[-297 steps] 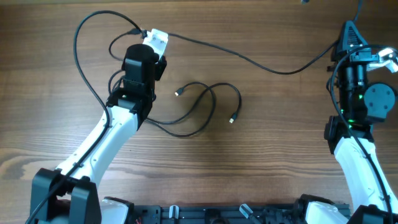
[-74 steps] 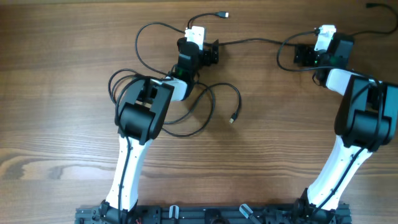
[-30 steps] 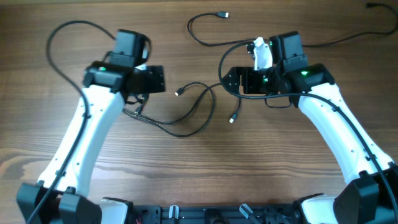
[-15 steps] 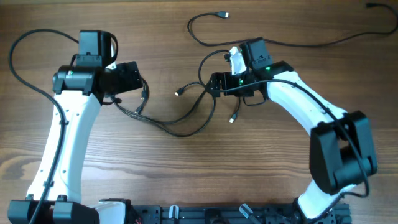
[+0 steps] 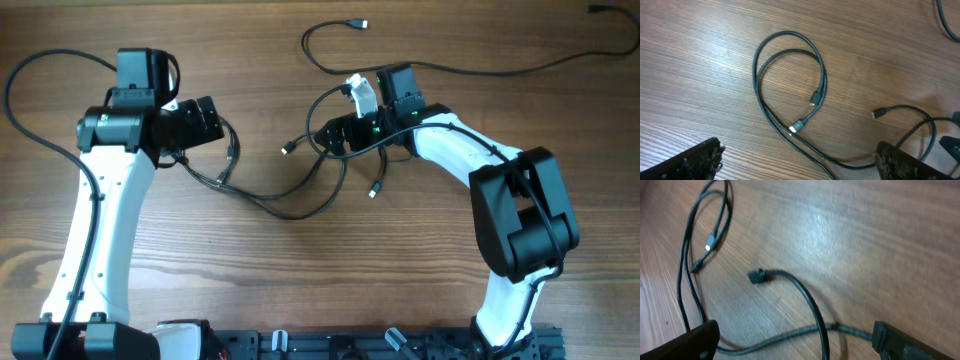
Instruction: Untangle cables
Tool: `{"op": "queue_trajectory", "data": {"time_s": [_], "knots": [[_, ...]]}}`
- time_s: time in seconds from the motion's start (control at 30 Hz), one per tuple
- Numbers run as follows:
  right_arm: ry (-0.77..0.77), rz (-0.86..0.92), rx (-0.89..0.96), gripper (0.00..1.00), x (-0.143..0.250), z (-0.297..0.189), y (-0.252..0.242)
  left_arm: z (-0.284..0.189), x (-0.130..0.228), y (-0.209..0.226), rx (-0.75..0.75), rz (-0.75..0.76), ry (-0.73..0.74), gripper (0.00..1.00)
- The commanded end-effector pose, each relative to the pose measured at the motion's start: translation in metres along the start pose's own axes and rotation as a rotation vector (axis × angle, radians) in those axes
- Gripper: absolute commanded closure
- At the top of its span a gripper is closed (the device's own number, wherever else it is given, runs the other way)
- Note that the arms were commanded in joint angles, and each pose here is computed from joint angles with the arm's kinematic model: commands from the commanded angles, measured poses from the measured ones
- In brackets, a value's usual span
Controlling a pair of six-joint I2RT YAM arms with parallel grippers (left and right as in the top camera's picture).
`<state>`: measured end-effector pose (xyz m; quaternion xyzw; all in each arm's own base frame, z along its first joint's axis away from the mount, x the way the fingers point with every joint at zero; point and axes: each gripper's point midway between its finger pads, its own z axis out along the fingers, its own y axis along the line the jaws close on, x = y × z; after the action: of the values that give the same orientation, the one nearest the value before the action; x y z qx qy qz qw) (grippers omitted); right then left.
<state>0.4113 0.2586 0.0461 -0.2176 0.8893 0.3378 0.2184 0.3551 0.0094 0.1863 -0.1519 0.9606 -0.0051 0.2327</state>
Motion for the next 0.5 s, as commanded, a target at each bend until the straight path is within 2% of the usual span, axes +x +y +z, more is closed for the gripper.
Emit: {"op": "queue_trajectory", "data": {"time_s": [0.0, 0.23, 0.33, 0.47], "knots": [[0.001, -0.057, -0.03, 0.0, 0.002, 0.006, 0.003, -0.003, -0.002, 0.013, -0.021, -0.036, -0.013, 0.0], [0.033, -0.061, -0.072, 0.0, 0.016, 0.022, 0.0, -0.003, -0.003, 0.014, -0.023, -0.04, -0.014, 0.0], [0.043, -0.077, -0.147, 0.0, 0.02, 0.024, 0.014, -0.003, -0.003, 0.014, -0.024, -0.04, -0.014, 0.0], [0.054, -0.092, -0.153, 0.0, 0.023, 0.028, 0.019, -0.003, -0.002, 0.014, -0.024, -0.037, -0.014, 0.0]]}}
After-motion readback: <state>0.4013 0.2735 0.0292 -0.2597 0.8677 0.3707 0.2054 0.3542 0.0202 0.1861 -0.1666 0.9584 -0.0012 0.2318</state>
